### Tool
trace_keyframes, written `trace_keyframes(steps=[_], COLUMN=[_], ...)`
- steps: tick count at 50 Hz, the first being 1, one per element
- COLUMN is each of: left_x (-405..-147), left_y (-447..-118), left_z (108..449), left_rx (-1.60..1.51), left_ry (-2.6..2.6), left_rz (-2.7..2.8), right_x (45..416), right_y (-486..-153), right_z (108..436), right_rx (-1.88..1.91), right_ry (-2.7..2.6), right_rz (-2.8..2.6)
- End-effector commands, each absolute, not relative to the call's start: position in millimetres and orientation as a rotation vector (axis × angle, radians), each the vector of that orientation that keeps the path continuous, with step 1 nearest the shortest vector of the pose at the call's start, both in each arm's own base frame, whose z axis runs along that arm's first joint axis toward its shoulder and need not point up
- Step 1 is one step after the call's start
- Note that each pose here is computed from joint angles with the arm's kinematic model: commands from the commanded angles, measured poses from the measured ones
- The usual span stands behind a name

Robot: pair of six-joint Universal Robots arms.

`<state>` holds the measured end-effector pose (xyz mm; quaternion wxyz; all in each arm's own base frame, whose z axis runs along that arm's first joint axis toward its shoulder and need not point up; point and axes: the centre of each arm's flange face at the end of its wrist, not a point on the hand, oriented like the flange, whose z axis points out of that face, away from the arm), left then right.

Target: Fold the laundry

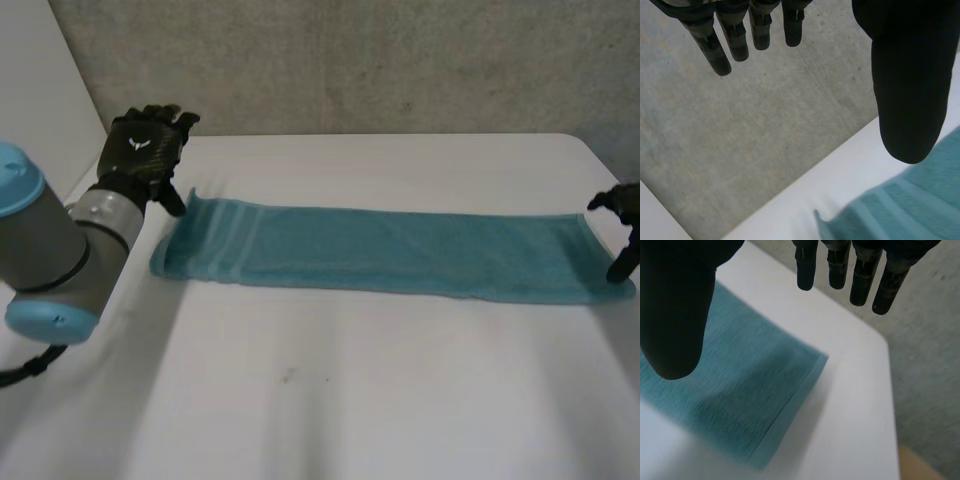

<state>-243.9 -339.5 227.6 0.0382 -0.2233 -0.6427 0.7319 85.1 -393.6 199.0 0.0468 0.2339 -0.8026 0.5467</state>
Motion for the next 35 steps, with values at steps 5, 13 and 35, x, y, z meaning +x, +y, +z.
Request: trace_keyframes(steps=[5,13,35], left_x=[-235,-234,-233], left_y=[-309,-303,-303], left_z=[217,208,205], left_rx=[-0.645,-0.65,-0.65], left_ry=[-2.03,-2.058,-2.058], left_rz=[2.157,2.125,2.125], right_x=[66,59,52], right_y=[-395,-403,-410], right_z=[161,145,123], right_rx=[0.811,0.814,0.838], right_ry=[-2.48,-2.456,-2.446], right_rz=[1.647,1.658,1.627])
